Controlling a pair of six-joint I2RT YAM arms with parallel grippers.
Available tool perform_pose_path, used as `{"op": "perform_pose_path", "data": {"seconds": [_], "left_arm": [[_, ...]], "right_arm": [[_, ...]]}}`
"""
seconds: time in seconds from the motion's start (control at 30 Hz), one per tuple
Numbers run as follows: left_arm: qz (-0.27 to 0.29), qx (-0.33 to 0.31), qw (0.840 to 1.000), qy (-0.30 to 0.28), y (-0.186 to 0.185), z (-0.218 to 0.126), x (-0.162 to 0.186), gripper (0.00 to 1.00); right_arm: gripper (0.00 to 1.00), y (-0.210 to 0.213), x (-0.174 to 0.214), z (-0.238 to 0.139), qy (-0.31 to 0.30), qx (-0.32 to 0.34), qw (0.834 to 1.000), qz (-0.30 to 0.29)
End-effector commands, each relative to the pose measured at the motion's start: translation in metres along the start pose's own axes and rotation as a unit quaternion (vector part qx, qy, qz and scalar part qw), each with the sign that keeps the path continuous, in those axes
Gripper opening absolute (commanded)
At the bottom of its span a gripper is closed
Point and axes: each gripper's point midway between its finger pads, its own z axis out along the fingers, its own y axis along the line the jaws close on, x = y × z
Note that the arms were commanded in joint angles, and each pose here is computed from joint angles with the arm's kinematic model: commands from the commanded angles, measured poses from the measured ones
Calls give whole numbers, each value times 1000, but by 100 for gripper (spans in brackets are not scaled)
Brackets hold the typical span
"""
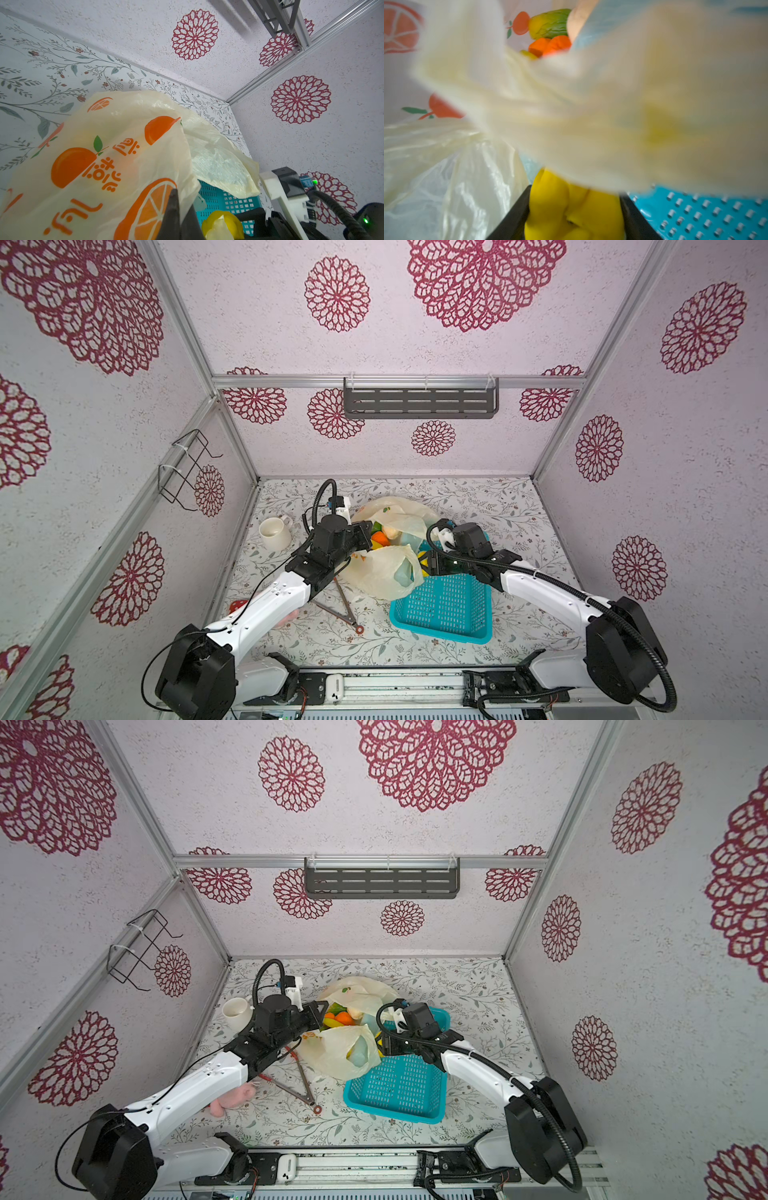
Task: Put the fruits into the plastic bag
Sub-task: 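Carry the yellow pepper with the right gripper and release it into the bag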
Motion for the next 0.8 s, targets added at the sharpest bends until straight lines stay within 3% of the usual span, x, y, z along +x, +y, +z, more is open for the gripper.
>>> {"op": "perform_pose_path", "data": {"seconds": [0.0, 0.17, 0.43, 0.63, 0.77], "left_arm": [[-4, 10, 1000, -7, -5, -4, -1, 0], [-3, 6, 1000, -14, -3, -10, -2, 0], [-3, 5, 1000, -16, -3, -12, -4, 0], [3, 2, 1000, -16, -2, -15, -4, 0], [4, -1, 1000, -15, -1, -14, -3, 0]], "right_arm": [[53, 41, -40, -2, -40, -61, 996, -44], [54, 69, -65, 7, -51, -81, 992, -79], [58, 62, -93, 49, -66, -40, 995, -55], [74, 55, -90, 57, -60, -27, 997, -45], [79, 50, -93, 43, -74, -4, 996, -52]]}}
